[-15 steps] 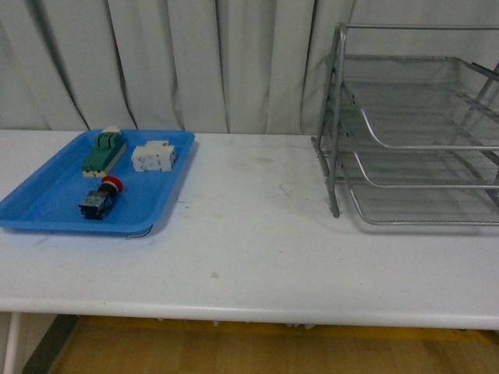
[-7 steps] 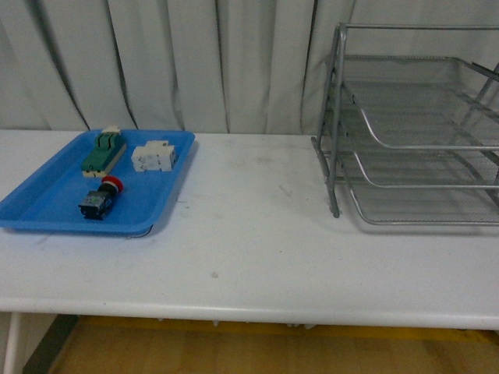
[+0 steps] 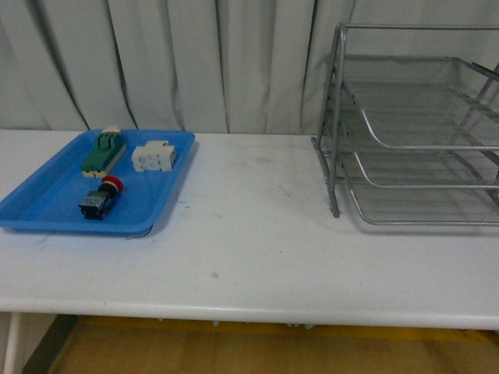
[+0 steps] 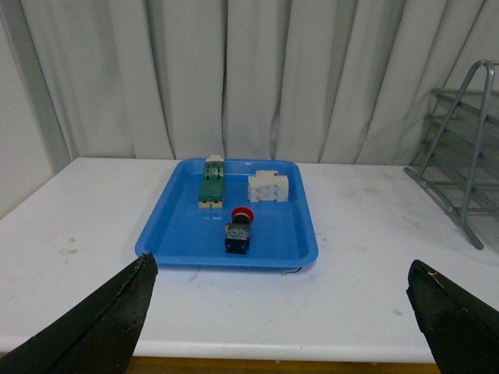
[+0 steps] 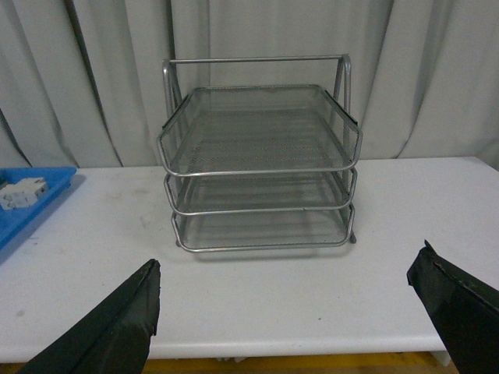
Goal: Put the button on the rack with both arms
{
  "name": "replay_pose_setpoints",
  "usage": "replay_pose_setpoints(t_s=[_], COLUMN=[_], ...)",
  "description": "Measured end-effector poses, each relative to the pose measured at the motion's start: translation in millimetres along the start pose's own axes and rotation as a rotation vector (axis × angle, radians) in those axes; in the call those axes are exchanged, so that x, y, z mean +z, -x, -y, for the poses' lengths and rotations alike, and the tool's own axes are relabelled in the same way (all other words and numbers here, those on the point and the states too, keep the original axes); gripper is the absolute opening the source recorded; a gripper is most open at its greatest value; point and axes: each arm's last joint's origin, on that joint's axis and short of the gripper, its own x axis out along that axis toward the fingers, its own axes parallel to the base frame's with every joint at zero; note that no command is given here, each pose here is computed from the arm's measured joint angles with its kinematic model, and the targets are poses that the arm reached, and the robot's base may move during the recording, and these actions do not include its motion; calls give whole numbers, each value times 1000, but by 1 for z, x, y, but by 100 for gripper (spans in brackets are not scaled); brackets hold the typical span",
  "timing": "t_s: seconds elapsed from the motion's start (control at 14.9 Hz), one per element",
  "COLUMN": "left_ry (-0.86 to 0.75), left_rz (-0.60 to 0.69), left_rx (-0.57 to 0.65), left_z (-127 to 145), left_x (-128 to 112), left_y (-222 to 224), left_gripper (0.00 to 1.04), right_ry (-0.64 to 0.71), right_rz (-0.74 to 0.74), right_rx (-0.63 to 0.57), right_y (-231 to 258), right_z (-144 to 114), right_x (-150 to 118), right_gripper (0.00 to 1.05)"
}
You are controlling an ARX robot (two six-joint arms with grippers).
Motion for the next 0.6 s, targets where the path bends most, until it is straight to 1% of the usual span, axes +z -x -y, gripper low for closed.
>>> replay_pose_setpoints(t_s=[0.54, 0.6], left_ry=[0, 0], left_rz=[0, 0], left_rx=[0, 0], left_z=[0, 0], left_x=[0, 0], left_y=[0, 0], left_gripper=[98, 98], right_ry=[0, -37], right_rz=[0, -74], right_rx=[0, 10], right_y=[0, 0], right_z=[0, 1], right_x=[0, -2], right_gripper=[98, 98])
